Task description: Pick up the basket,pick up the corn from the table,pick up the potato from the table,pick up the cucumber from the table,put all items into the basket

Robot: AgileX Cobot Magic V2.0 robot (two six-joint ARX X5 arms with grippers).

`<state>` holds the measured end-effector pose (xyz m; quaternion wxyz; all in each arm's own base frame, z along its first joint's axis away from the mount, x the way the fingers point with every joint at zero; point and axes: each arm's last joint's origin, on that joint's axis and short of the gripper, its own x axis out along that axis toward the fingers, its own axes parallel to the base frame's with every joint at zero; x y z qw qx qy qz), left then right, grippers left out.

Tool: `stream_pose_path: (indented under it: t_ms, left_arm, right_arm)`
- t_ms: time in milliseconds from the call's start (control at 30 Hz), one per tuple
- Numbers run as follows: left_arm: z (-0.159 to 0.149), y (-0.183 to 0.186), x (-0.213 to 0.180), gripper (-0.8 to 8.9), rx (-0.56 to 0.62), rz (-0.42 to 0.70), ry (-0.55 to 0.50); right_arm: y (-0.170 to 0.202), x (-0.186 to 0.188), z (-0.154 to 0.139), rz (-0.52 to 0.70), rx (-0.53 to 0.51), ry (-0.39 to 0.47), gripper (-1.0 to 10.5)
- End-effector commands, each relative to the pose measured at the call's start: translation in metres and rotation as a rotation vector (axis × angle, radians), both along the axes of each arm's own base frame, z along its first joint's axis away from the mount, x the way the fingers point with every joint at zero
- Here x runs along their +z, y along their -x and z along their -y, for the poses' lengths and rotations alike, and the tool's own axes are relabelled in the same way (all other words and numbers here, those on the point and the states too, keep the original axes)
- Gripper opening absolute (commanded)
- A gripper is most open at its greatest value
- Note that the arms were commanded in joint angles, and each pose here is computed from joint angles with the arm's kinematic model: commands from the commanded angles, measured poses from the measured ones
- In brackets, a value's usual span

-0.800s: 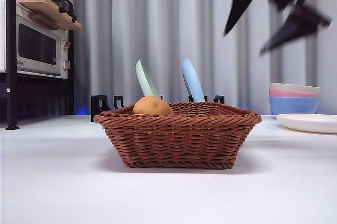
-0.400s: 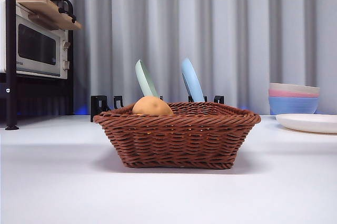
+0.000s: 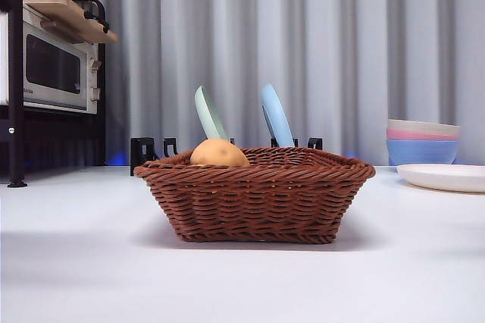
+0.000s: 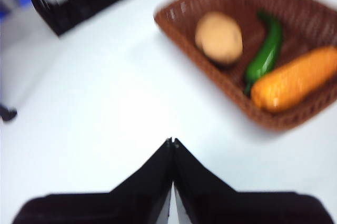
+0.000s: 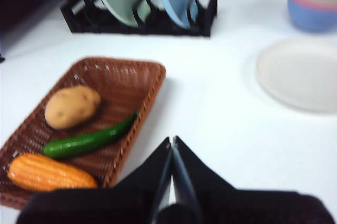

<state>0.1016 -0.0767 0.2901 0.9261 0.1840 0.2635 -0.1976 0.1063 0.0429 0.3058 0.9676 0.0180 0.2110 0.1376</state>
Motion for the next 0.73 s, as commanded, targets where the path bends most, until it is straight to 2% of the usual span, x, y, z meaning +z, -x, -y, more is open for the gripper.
stream_pose_path:
  t_ms: [33, 167, 467, 567, 733]
  left_arm:
    - [-0.003, 0.004, -0.008, -0.03, 0.010, -0.082, -0.043]
    - [-0.004, 0.005, -0.012, -0.03, 0.011, -0.128, -0.084]
    - [-0.005, 0.006, -0.010, -0.03, 0.009, -0.105, -0.062]
    - [-0.012, 0.009, -0.002, -0.03, 0.026, -0.029, -0.008]
    - [-0.024, 0.005, 0.010, -0.03, 0.084, 0.229, 0.237]
  right_arm:
    - [0.003, -0.005, 0.002, -0.050, -0.030, -0.011, 0.0]
    - [0.004, -0.009, 0.002, -0.093, -0.032, 0.009, 0.0]
    - [0.005, -0.009, 0.002, -0.094, -0.032, 0.010, 0.0]
    - [0.005, -0.009, 0.002, -0.094, -0.032, 0.010, 0.0]
    - [0.005, -0.009, 0.002, -0.094, -0.032, 0.010, 0.0]
